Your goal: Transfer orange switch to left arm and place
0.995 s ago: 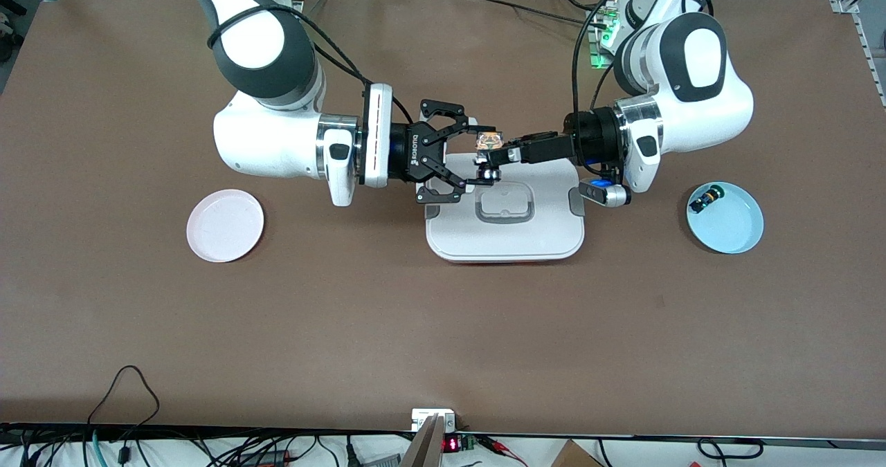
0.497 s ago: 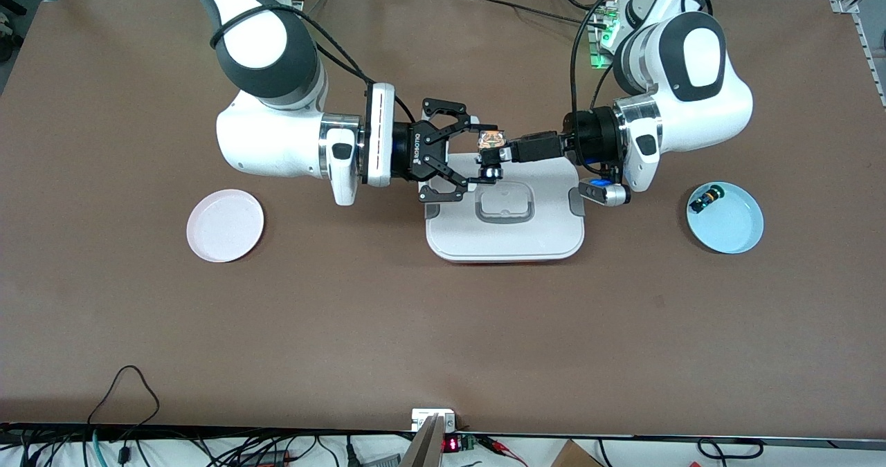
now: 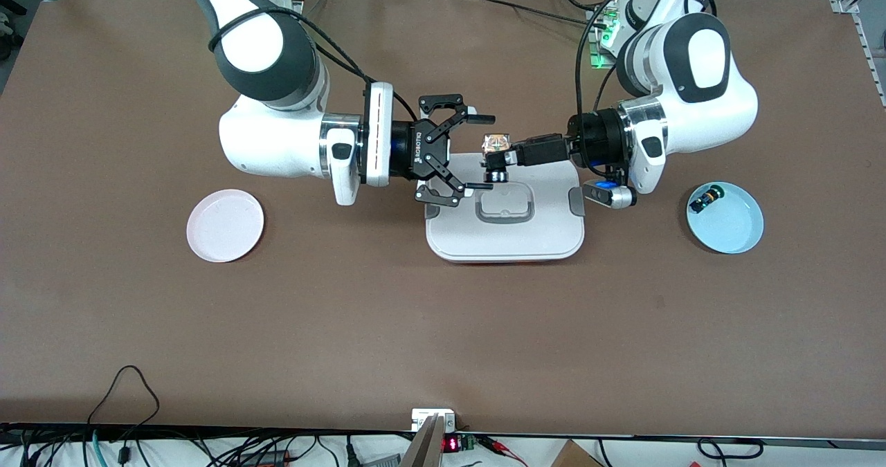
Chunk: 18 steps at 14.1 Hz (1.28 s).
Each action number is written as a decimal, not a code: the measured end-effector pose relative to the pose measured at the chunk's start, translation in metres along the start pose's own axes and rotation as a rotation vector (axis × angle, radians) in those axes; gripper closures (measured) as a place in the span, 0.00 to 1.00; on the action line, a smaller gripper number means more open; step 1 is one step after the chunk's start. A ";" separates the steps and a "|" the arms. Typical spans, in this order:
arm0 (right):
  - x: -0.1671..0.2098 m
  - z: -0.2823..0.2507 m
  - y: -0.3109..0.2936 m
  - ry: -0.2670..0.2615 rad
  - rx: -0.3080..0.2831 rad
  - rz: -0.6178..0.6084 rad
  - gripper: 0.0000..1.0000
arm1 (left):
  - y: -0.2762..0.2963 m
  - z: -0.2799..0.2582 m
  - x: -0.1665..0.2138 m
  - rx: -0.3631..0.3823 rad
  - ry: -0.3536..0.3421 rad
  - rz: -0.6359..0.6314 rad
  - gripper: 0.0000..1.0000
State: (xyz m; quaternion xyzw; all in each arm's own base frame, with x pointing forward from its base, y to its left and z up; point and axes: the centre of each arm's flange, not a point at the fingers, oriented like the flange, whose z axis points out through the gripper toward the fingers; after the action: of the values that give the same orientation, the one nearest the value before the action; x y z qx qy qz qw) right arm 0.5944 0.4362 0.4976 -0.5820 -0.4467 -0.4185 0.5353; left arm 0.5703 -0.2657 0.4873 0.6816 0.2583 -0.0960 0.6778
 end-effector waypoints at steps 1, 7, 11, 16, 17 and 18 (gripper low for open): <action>-0.002 -0.002 0.002 -0.002 -0.005 0.004 0.00 | 0.001 -0.006 0.004 0.024 0.010 0.020 0.63; -0.060 -0.100 0.064 -0.037 -0.146 0.119 0.00 | -0.004 -0.074 0.042 0.291 0.022 0.154 0.63; -0.128 -0.181 0.073 -0.154 -0.221 0.218 0.00 | -0.029 -0.119 0.061 0.686 0.021 0.265 0.63; -0.172 -0.206 0.053 -0.232 -0.265 0.595 0.00 | -0.079 -0.207 0.107 1.198 0.059 0.316 0.63; -0.168 -0.210 0.051 -0.273 -0.284 0.685 0.00 | -0.089 -0.227 0.118 1.282 0.065 0.313 0.63; -0.164 -0.215 0.050 -0.314 -0.308 0.766 0.00 | -0.100 -0.248 0.130 1.358 0.067 0.303 0.63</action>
State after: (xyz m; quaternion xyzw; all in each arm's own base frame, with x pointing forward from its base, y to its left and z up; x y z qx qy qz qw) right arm 0.5998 0.2089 0.3429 -0.8352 -0.2068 -0.1581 0.4844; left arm 0.5778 -0.0001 0.3528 0.9859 0.0639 -0.1193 0.0988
